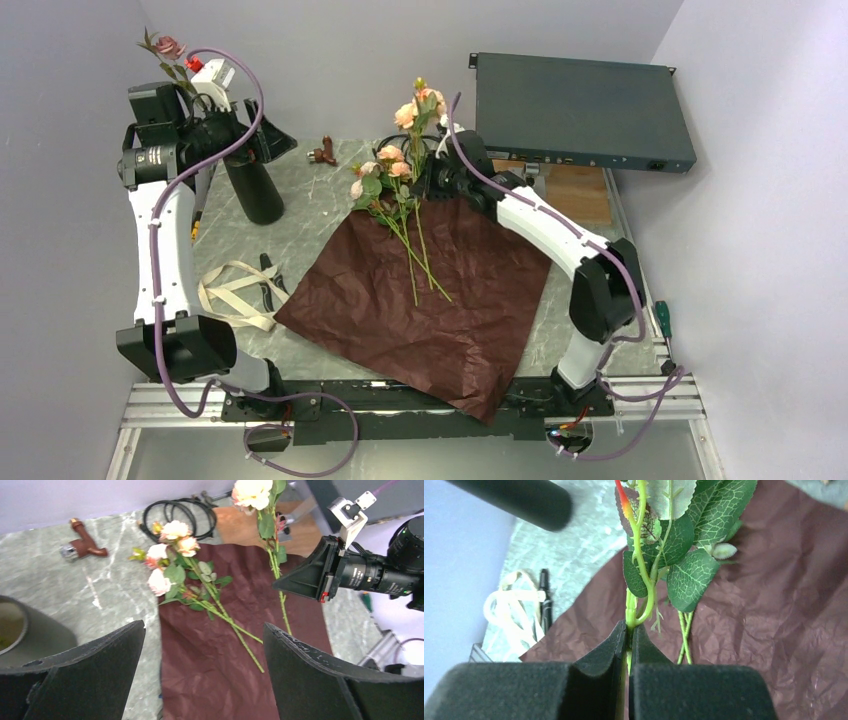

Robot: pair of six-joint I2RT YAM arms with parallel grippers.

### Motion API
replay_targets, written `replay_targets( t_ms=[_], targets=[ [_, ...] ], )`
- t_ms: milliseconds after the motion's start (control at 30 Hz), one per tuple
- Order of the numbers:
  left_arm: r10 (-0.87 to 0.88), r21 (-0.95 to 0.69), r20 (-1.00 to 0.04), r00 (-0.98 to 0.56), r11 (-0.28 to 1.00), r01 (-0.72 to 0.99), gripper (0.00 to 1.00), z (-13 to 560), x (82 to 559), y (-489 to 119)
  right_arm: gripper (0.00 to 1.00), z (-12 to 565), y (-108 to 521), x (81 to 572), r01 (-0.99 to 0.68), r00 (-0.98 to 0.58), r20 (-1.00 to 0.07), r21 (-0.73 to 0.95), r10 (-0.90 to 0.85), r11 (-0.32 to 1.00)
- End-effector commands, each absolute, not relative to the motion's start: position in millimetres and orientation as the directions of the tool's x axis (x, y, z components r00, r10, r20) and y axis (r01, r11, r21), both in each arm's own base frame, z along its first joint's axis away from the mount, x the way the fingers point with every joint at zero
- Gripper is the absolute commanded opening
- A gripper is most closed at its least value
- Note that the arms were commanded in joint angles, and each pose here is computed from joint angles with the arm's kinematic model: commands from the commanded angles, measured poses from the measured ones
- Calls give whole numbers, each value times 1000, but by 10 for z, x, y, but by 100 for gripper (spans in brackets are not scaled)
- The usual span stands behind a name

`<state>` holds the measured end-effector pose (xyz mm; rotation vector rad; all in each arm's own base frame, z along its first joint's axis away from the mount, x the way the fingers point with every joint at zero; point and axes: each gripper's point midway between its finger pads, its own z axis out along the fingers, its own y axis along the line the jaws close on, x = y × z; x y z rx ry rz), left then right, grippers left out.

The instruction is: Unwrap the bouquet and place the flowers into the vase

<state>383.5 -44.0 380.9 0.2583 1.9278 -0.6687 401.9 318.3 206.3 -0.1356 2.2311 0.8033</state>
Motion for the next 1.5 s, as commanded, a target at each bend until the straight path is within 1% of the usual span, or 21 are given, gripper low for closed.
replay_targets(
  t_ms=[0,133,233,333,433,533,600,733,933,1000,1133,1267,1367,1467],
  targets=[
    [-153,-405,-889,-431,701,587,93,4102,3713,-705,0,2864,3340,3976,-545,-516,-841,469,163,695],
    [-160,-455,-870,-466,623,636,92,4132,3628,-854,0,3146,3382,3854,-641,-435,-887,428,158,637],
    [-160,-503,-847,-506,545,671,91,4133,3543,-990,0,3376,3429,3706,-740,-352,-926,365,136,565],
    [-145,-572,-810,-568,404,714,90,4153,3396,-1191,0,3510,3446,3563,-811,-270,-955,294,122,506],
    [-102,-596,-797,-595,290,749,90,4180,3273,-1408,0,3568,3448,3442,-854,-213,-970,242,115,461],
    [-63,-594,-800,-597,232,771,89,4165,3228,-1613,0,3623,3468,3327,-883,-183,-977,211,105,420],
    [-53,-588,-805,-591,210,781,86,4145,3242,-1707,0,3649,3475,3255,-896,-170,-980,197,103,398],
    [-14,-560,-824,-566,173,810,79,4065,3243,-2001,0,3688,3467,3139,-907,-151,-982,182,110,379],
    [11,-520,-847,-531,190,833,65,3888,3342,-2278,0,3686,3447,3057,-906,-153,-983,182,104,382],
    [15,-509,-853,-521,195,839,62,3850,3366,-2346,0,3694,3441,3019,-908,-152,-983,180,104,379],
    [21,-500,-860,-510,165,850,56,3848,3368,-2494,0,3645,3459,2961,-909,-166,-982,188,91,373],
    [22,-503,-861,-509,125,855,43,3867,3326,-2598,0,3611,3468,2933,-909,-178,-980,197,85,368],
    [23,-509,-857,-515,125,852,36,3837,3321,-2633,0,3593,3476,2930,-908,-185,-979,202,81,366],
    [15,-521,-850,-526,117,845,25,3841,3306,-2646,0,3594,3478,2929,-908,-186,-979,203,81,365]
  ],
)
